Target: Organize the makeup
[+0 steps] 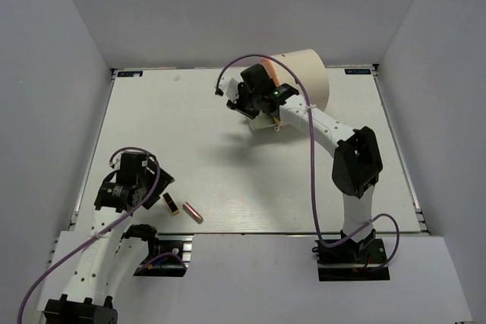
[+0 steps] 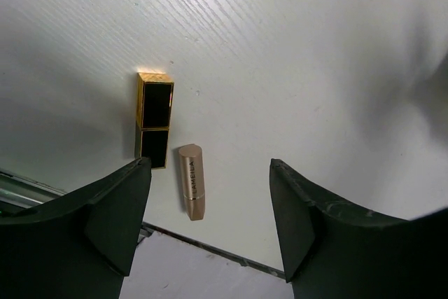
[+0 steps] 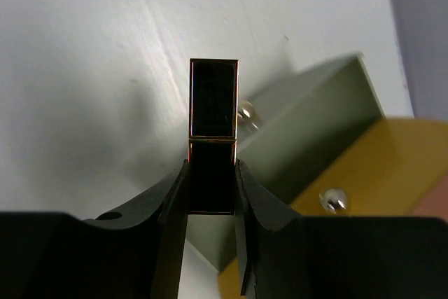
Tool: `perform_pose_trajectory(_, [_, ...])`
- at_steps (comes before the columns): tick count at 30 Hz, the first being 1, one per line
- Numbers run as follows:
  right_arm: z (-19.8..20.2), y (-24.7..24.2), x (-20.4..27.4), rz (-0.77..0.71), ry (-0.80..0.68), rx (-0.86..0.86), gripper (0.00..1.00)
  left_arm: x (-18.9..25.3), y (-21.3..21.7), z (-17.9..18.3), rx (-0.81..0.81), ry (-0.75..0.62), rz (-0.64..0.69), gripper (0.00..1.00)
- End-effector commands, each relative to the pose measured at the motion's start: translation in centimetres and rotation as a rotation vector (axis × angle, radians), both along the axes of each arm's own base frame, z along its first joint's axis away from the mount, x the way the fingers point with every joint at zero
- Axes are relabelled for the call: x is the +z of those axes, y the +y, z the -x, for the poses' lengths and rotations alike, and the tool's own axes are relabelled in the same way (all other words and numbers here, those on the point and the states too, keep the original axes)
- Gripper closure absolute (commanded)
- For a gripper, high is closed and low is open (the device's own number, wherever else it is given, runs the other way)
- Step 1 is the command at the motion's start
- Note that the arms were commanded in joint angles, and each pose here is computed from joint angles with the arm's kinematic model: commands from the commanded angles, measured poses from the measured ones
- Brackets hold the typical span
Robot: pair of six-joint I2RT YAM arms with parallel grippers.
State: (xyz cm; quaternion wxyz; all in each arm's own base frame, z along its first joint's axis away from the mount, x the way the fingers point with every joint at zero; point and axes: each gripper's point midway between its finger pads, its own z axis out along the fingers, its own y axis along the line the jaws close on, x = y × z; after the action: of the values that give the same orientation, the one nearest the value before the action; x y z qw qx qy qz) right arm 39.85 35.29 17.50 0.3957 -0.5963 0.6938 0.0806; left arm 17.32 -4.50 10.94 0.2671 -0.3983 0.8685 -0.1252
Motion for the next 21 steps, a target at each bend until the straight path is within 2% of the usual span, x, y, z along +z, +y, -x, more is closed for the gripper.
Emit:
perform_pose_trajectory(1, [-4.0, -2.6, 2.4, 0.020, -0.131, -0.217, 1.00, 0.3, 0.0, -0.9, -0.015, -0.038, -0.015, 0.21])
perform_pose_trajectory(7, [-6.1, -4.8, 3.1, 0.075, -0.209, -0.366, 1.00, -0.1, 0.2, -0.9, -0.007, -0.016, -0.024, 0.21])
perform_pose_trajectory(19, [-5.4, -6.3, -0.9, 0.181, -0.135, -0.440, 1.00, -0.9, 0.9, -0.5, 0.035, 0.055, -0.051, 0.20])
perform_pose_trajectory(21, [-5.1, -6.2, -1.5, 0.190, -0.114, -0.427, 0.87, -1.1, 0.9, -0.4, 0.035, 0.065, -0.052, 0.20])
